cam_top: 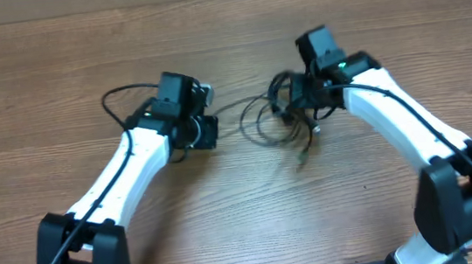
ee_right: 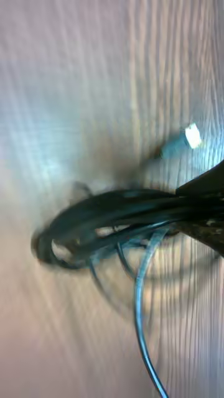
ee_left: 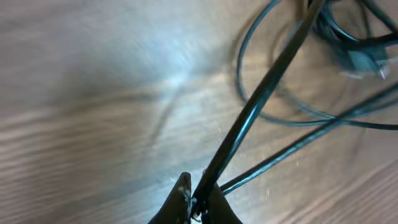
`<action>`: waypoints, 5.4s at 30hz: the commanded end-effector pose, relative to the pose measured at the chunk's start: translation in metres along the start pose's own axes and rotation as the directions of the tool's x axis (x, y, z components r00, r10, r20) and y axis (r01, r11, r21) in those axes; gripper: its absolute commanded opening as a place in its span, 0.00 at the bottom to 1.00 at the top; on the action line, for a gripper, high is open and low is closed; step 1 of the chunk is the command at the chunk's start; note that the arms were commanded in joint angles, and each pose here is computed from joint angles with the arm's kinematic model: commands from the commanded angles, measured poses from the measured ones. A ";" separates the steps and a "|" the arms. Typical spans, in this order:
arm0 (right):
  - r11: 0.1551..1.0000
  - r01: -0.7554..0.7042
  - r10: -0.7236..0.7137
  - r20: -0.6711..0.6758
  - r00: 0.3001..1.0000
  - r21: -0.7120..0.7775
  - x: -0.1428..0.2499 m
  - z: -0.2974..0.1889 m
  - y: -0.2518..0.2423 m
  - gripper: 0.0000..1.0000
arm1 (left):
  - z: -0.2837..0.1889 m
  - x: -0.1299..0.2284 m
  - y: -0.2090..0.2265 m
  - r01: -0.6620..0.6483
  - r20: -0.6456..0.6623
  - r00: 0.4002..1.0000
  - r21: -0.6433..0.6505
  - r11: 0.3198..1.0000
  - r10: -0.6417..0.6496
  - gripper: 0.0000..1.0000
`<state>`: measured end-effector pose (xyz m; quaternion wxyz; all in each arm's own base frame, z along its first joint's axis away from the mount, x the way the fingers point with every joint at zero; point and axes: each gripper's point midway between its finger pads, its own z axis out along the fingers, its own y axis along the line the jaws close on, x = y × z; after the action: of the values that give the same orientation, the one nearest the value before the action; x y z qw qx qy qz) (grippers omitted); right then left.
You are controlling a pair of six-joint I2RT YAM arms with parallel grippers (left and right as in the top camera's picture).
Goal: Untangle cables
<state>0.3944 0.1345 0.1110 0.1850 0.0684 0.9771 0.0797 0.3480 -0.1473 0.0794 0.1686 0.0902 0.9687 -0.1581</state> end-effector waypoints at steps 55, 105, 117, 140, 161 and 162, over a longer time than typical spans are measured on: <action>0.997 0.060 -0.054 0.118 0.992 -0.051 -0.023 -0.090 -0.011 0.98 | 0.077 -0.032 -0.024 -0.094 0.070 0.993 0.047 0.994 0.091 0.65; 0.980 0.083 -0.109 -0.136 0.985 -0.183 0.028 -0.018 0.023 1.00 | -0.153 -0.073 -0.063 -0.141 0.442 0.885 -0.036 0.989 0.143 0.04; 0.993 0.090 -0.101 -0.157 0.982 -0.075 0.033 -0.016 0.002 1.00 | -0.154 -0.023 0.038 0.050 0.243 0.968 -0.425 0.904 0.060 0.04; 0.996 0.068 -0.059 -0.156 0.986 0.054 0.028 -0.017 -0.032 1.00 | -0.014 -0.011 0.007 0.095 -0.055 0.993 -0.105 0.990 -0.101 0.59; 0.998 0.055 -0.059 -0.183 0.981 -0.025 0.034 -0.018 -0.019 1.00 | 0.055 -0.005 -0.010 0.094 -0.171 0.981 0.001 0.996 -0.092 0.04; 0.998 0.053 -0.060 -0.187 0.981 -0.043 0.035 -0.018 -0.015 1.00 | 0.049 -0.014 -0.018 0.091 -0.151 0.985 0.035 0.995 -0.084 0.04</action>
<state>0.3546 0.1138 0.1109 0.0991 0.0345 0.9918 0.0730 0.3550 -0.1557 0.0101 0.0540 0.0494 0.9905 -0.1163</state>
